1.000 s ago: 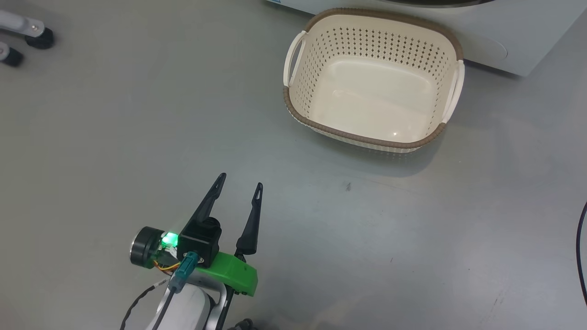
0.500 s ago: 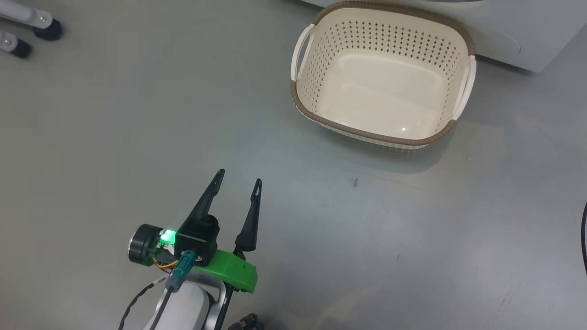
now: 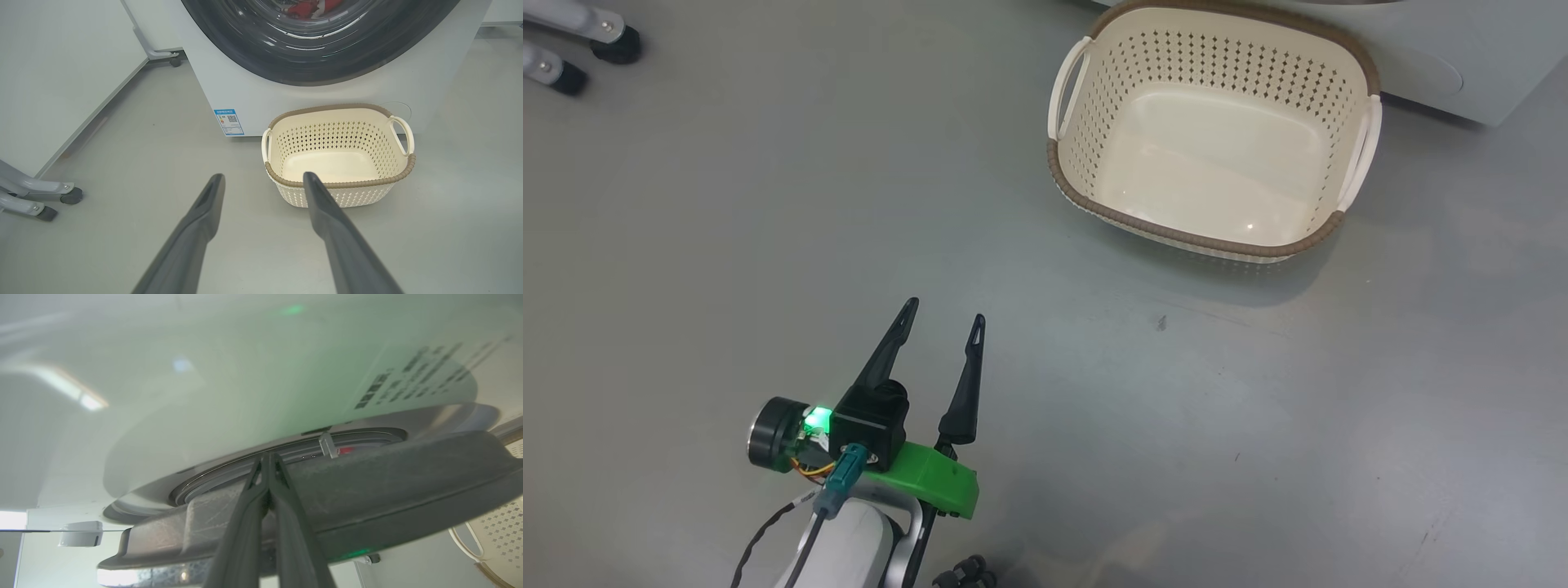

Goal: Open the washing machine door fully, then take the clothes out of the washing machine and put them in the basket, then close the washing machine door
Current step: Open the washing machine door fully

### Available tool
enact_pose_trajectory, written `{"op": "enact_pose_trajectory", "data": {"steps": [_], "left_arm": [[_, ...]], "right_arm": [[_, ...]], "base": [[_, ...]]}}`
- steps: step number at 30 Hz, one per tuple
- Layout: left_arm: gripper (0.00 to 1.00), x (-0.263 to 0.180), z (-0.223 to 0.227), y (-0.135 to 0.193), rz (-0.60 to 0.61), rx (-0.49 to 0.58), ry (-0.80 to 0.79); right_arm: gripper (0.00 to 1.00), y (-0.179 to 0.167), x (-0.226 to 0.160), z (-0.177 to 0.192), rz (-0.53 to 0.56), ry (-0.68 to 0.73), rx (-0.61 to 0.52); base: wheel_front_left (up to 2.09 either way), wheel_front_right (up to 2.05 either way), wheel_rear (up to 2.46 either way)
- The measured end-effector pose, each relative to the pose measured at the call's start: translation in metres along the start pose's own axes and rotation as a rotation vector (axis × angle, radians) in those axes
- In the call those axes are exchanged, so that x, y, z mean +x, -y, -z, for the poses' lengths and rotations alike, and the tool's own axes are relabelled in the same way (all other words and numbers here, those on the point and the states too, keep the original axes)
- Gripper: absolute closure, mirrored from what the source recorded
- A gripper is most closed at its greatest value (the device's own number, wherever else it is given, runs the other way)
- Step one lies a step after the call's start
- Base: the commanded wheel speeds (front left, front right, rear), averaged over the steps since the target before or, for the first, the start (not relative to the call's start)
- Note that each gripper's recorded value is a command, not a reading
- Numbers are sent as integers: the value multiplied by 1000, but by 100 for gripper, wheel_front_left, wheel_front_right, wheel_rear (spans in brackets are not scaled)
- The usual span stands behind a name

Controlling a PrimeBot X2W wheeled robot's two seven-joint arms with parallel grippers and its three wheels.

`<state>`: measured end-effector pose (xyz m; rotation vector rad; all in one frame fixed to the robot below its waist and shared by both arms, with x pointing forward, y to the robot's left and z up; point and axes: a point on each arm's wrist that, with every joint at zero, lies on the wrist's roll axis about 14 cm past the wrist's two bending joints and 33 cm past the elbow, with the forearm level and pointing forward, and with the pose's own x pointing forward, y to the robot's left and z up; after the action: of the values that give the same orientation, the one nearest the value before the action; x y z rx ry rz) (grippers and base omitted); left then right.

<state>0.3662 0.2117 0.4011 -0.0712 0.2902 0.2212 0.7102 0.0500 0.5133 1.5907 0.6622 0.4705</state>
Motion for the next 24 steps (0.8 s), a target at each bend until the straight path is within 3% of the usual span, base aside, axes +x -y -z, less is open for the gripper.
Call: {"op": "enact_pose_trajectory", "data": {"steps": [24], "left_arm": [[0, -4, -11, 2, 11, -10, 34]], "right_arm": [[100, -5, -10, 25, 54, -111, -24]], "base": [[0, 0, 0]]}}
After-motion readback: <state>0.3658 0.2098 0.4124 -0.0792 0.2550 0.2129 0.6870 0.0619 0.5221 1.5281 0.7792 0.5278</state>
